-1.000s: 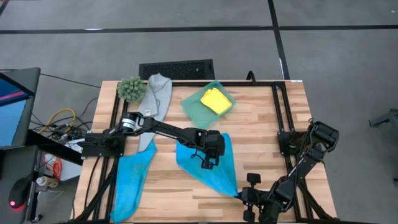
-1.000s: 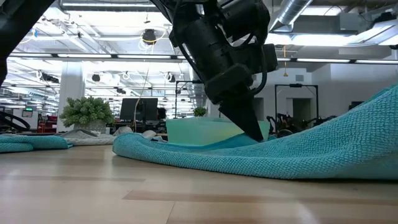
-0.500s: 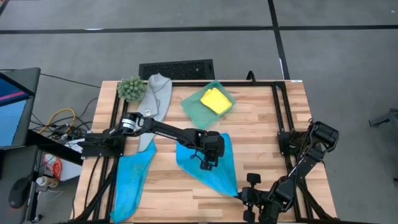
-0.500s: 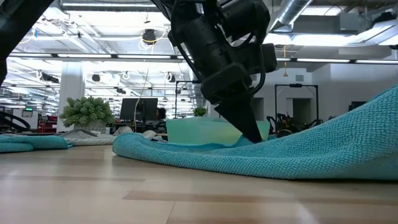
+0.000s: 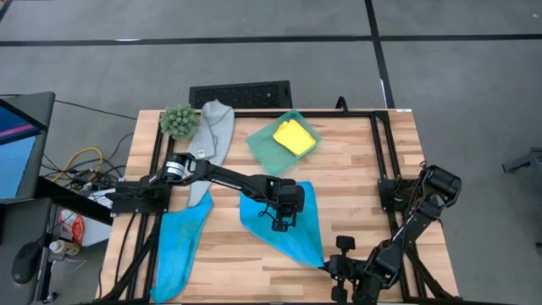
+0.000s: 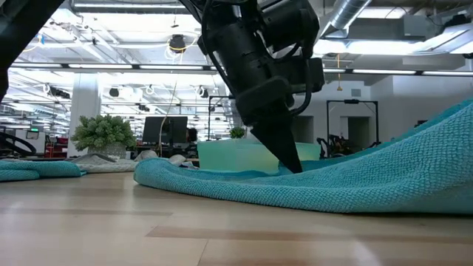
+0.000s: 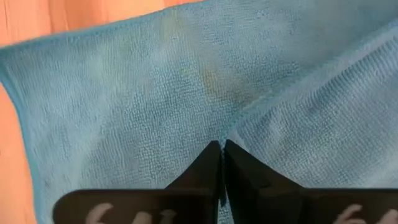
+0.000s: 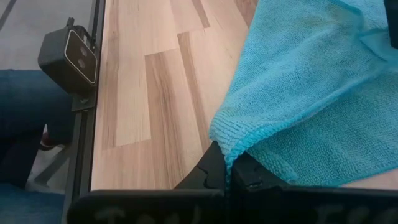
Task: Fold microfiber towels
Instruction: Fold the right blue microfiber towel
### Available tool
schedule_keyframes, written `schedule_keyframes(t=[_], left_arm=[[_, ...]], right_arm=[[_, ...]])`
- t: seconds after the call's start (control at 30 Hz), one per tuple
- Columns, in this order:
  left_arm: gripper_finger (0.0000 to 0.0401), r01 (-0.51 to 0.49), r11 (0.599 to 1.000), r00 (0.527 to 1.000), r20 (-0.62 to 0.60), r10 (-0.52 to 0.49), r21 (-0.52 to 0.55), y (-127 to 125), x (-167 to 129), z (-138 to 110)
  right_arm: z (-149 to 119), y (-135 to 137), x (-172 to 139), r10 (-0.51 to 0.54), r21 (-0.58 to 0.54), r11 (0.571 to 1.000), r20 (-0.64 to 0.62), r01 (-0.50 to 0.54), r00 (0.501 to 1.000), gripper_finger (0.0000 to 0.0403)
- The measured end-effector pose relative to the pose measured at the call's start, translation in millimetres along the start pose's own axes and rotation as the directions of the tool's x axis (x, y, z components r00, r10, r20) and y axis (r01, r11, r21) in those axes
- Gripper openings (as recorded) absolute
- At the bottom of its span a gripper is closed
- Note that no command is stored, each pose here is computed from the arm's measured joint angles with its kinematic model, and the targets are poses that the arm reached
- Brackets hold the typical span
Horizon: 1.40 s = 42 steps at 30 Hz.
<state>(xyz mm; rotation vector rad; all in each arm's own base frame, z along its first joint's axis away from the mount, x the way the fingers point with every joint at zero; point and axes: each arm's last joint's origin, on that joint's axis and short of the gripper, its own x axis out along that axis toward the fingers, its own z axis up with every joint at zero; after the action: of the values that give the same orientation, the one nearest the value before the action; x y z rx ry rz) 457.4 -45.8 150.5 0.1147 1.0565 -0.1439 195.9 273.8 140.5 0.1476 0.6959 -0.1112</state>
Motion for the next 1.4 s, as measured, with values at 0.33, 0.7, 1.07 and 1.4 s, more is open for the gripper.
schedule_keyframes(t=[0.33,0.7,1.07,1.4], left_arm=[[0.0001,-0.119,0.993,0.981,-0.154,0.119,0.012,-35,-49,28],[0.0000,-0.445,0.886,0.869,-0.177,0.462,0.127,-112,-183,48],[0.0000,-0.572,0.810,0.803,0.112,0.585,-0.132,-150,-283,13],[0.0000,-0.623,0.768,0.749,0.173,0.640,-0.146,-144,-306,8]], right_arm=[[27,-11,-7,-0.055,-0.004,0.998,0.108,0.056,0.993,0.0003],[99,-52,-74,-0.011,-0.063,0.998,0.224,0.026,0.975,0.0004],[109,-73,-107,0.178,-0.044,0.984,0.083,-0.175,0.981,0.0003],[162,-101,-135,0.104,-0.106,0.989,0.052,-0.099,0.993,0.0003]])
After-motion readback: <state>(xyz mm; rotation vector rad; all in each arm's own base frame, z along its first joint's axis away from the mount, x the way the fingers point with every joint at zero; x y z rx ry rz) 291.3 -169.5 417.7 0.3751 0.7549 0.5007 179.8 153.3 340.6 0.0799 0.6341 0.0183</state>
